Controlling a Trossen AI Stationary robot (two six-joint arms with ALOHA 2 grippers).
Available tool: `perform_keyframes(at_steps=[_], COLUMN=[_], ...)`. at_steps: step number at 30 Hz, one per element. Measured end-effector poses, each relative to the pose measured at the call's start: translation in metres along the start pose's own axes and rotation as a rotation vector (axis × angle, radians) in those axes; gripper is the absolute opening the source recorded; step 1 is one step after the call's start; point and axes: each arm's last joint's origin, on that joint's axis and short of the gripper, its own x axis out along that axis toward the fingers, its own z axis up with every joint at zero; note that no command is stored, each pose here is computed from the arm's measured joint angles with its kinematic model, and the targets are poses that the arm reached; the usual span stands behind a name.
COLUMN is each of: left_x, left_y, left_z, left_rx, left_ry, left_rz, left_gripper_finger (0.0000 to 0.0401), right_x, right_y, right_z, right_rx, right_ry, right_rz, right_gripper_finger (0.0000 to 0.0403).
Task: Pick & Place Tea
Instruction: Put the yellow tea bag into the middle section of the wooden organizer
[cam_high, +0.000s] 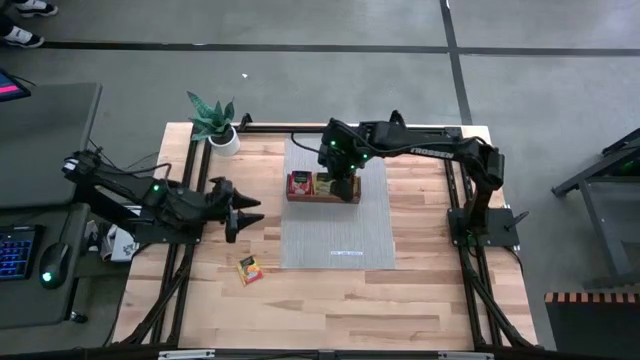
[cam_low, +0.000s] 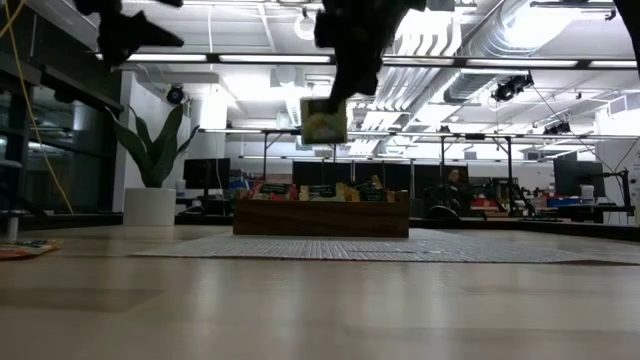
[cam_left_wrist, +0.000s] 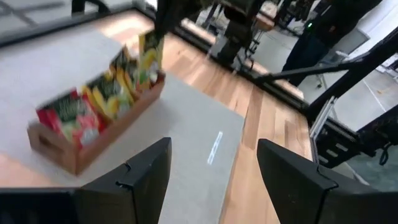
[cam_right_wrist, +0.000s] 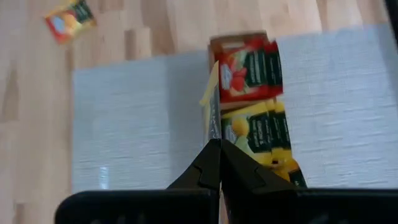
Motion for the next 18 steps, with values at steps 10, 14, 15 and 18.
perform_keyframes(at_steps=[10, 14, 15, 18], left_x=[-0.008, -0.017, -0.019, -0.022], left_y=[-0.007, -0.011, -0.012, -0.016], left_z=[-0.045, -0.057, -0.06, -0.068], left_rx=[-0.116, -0.158, -0.17, -0.192], left_ry=[0.018, -0.02, -0.027, -0.037], left_rz=[0.011, 0.011, 0.008, 0.007], left_gripper_finger=[0.0237, 0.0237, 0.0237, 0.0237], right_x=[0.038, 0.044, 0.045, 0.047], right_y=[-0.027, -0.03, -0.03, -0.03], right_z=[-0.028, -0.03, -0.03, -0.03], right_rx=[0.024, 0.014, 0.013, 0.008], right_ry=[0.017, -0.018, -0.026, -0.047], right_rz=[-0.025, -0.026, -0.02, -0.019], right_gripper_finger=[0.0, 0.0, 0.0, 0.0])
